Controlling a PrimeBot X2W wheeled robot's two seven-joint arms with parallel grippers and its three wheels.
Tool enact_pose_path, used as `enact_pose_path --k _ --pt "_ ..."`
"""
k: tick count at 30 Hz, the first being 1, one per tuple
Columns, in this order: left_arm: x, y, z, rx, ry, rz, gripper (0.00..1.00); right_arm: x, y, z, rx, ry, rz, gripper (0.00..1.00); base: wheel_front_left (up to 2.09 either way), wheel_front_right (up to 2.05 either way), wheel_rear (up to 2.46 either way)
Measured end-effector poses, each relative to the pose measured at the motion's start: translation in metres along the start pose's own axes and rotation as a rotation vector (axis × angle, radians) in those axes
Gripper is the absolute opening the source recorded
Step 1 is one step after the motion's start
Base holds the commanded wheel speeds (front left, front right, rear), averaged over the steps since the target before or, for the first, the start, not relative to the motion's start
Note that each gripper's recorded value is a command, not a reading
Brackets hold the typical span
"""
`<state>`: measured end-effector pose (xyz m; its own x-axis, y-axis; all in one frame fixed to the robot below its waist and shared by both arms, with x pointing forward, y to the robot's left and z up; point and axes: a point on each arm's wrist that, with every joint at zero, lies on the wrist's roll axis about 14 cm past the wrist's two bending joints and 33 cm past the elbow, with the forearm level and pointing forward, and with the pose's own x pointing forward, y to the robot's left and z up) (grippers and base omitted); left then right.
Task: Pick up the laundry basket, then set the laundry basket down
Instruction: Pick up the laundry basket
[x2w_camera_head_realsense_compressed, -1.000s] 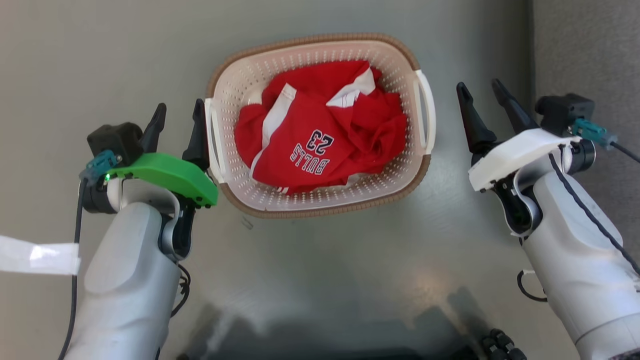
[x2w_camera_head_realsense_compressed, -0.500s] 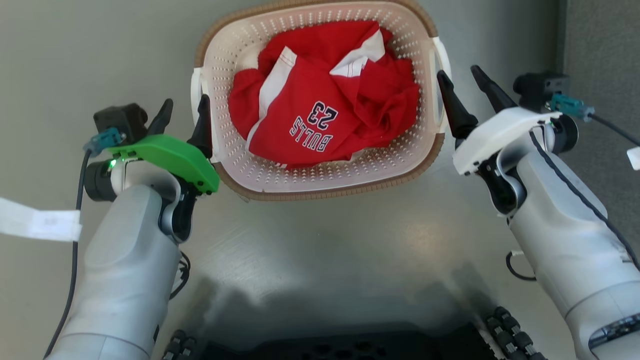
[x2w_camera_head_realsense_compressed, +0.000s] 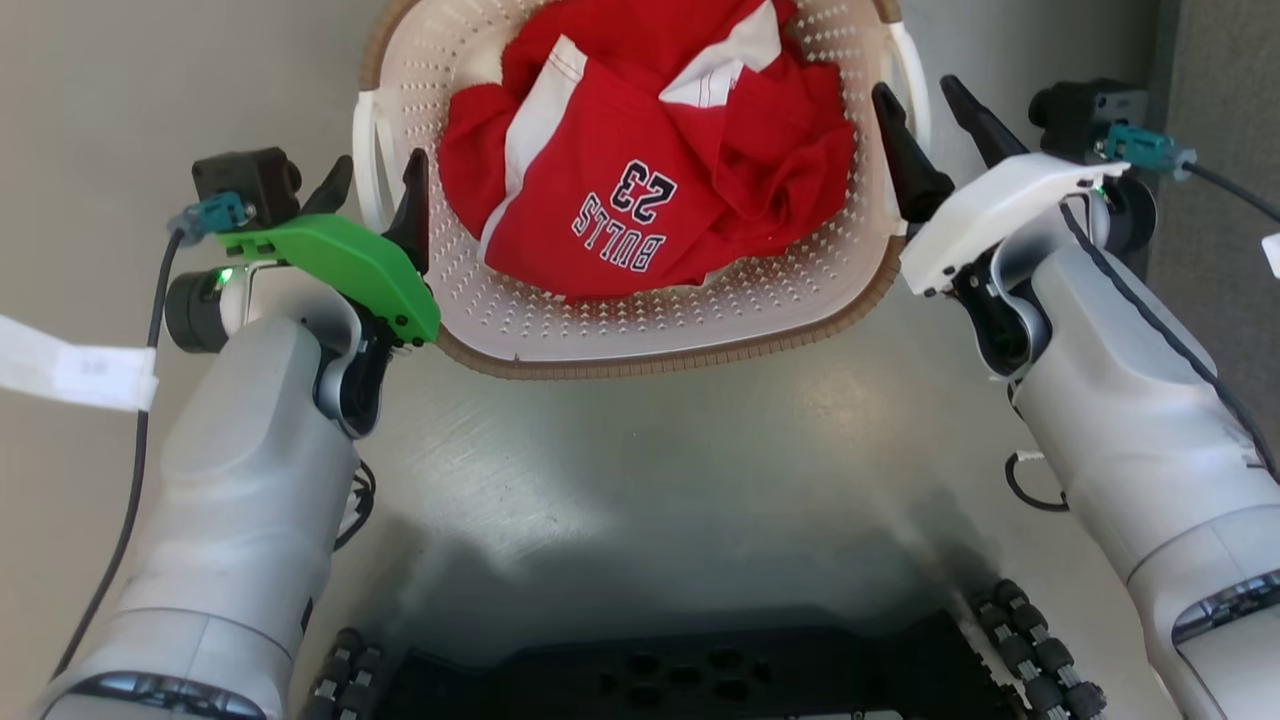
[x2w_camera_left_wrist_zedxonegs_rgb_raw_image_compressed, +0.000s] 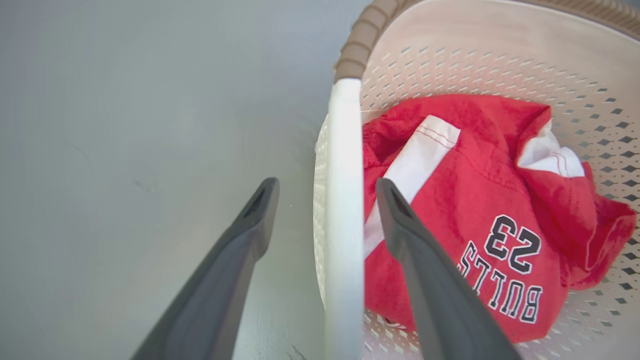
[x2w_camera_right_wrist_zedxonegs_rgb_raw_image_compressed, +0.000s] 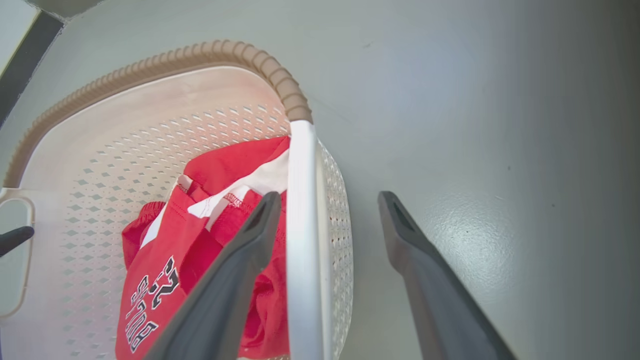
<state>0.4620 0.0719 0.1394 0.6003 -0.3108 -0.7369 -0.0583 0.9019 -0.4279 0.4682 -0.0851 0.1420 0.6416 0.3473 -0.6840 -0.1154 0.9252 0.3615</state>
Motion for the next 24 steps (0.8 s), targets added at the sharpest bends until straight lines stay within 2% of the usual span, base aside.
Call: enact_pose_path --k 6,8,9,11,12,13,14,24 --pt "0.008 0.006 -0.015 -0.009 0.052 0.012 1.00 0.008 -0.003 -0.014 0.010 0.038 -0.003 1.00 0.00 0.00 0.00" --pt "0.009 0.008 -0.019 -0.010 0.062 0.013 1.00 0.009 -0.001 -0.019 0.010 0.053 0.003 0.88 0.00 0.00 0.00" --pt "0.009 0.008 -0.021 -0.010 0.069 0.013 1.00 0.009 0.000 -0.022 0.013 0.061 0.004 0.88 0.00 0.00 0.00" --pt "0.009 0.010 -0.022 -0.015 0.073 0.018 1.00 0.009 0.002 -0.025 0.016 0.069 0.007 0.74 0.00 0.00 0.00" --pt "0.010 0.010 -0.020 -0.014 0.069 0.016 0.88 0.010 0.004 -0.025 0.022 0.071 0.009 0.57 0.00 0.00 0.00" --pt "0.011 0.009 -0.019 -0.014 0.067 0.014 0.19 0.011 0.004 -0.024 0.024 0.071 0.009 0.21 0.00 0.00 0.00" --pt "0.011 0.006 -0.019 -0.012 0.067 0.005 0.00 0.012 0.006 -0.023 0.023 0.070 0.015 0.00 0.00 0.00 0.00" --pt "0.012 -0.001 -0.017 0.001 0.062 -0.012 0.00 0.013 0.009 -0.022 0.016 0.081 0.021 0.00 0.00 0.00 0.00"
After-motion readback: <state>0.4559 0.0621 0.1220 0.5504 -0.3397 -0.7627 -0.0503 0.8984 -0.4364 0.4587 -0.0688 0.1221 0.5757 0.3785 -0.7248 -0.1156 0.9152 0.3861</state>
